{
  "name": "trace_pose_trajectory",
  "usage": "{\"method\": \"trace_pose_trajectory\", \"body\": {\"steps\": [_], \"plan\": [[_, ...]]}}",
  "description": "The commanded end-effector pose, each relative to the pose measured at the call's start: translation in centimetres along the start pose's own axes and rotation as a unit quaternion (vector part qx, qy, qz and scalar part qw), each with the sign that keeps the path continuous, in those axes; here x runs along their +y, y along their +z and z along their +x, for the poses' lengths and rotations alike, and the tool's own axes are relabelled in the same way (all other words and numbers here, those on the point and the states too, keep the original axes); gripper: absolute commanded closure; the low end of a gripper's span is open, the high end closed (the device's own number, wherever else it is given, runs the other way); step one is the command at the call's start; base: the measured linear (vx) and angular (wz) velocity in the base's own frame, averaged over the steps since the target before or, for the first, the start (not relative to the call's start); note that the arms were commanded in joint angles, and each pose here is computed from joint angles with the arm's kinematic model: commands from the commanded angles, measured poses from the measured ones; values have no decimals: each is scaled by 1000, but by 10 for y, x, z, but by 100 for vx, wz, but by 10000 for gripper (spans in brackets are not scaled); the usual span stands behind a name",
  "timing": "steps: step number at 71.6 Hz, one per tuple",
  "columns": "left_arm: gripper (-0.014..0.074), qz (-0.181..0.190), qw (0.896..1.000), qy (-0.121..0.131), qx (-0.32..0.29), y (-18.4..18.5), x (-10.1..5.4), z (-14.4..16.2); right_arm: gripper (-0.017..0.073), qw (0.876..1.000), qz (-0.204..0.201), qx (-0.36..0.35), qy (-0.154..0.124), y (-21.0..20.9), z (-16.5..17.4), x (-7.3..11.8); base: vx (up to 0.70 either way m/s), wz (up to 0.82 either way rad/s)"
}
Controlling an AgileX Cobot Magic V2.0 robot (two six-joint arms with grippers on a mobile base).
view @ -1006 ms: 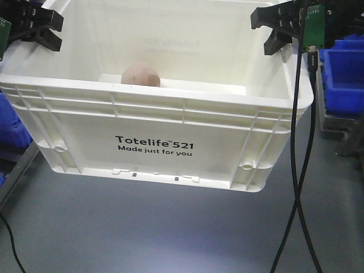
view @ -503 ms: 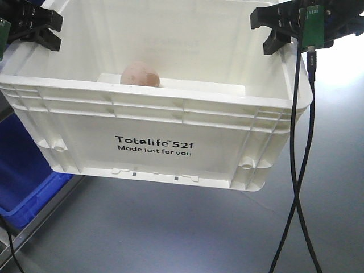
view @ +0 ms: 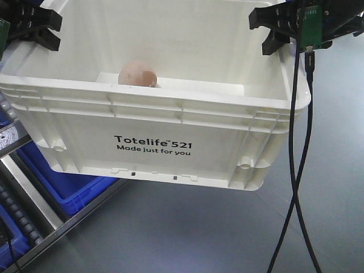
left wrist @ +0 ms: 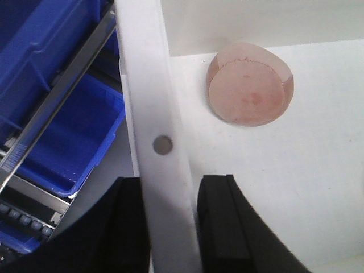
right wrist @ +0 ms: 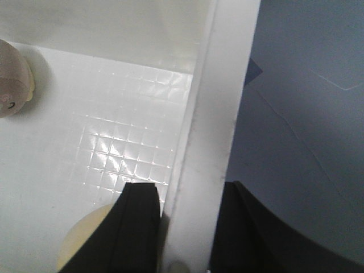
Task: Place moving items into box and shelve
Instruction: 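Hold the tote steady with both grippers as the base aligns with the shelf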
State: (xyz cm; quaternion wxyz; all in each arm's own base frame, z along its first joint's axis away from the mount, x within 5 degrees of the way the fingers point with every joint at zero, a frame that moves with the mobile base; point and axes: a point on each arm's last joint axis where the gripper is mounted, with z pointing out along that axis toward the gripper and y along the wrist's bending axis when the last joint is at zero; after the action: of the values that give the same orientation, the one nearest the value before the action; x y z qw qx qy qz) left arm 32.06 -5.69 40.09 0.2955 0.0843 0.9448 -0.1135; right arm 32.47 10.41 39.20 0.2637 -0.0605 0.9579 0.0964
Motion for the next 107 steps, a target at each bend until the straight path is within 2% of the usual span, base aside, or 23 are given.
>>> {"method": "trace_pose_trajectory", "body": {"steps": [1,60,107], "plan": [[610,62,992,-9,-106,-37,-22,-14,571,993,-66,-99,-3,-37,-11,16,4,32],[610,62,992,-9,-106,-37,-22,-14,571,993,-66,-99,-3,-37,-11,16,-7,35],[610,62,992,-9,-106,-37,-22,-14,571,993,-66,-97,-3,-37,-11,17,-3,50]]}}
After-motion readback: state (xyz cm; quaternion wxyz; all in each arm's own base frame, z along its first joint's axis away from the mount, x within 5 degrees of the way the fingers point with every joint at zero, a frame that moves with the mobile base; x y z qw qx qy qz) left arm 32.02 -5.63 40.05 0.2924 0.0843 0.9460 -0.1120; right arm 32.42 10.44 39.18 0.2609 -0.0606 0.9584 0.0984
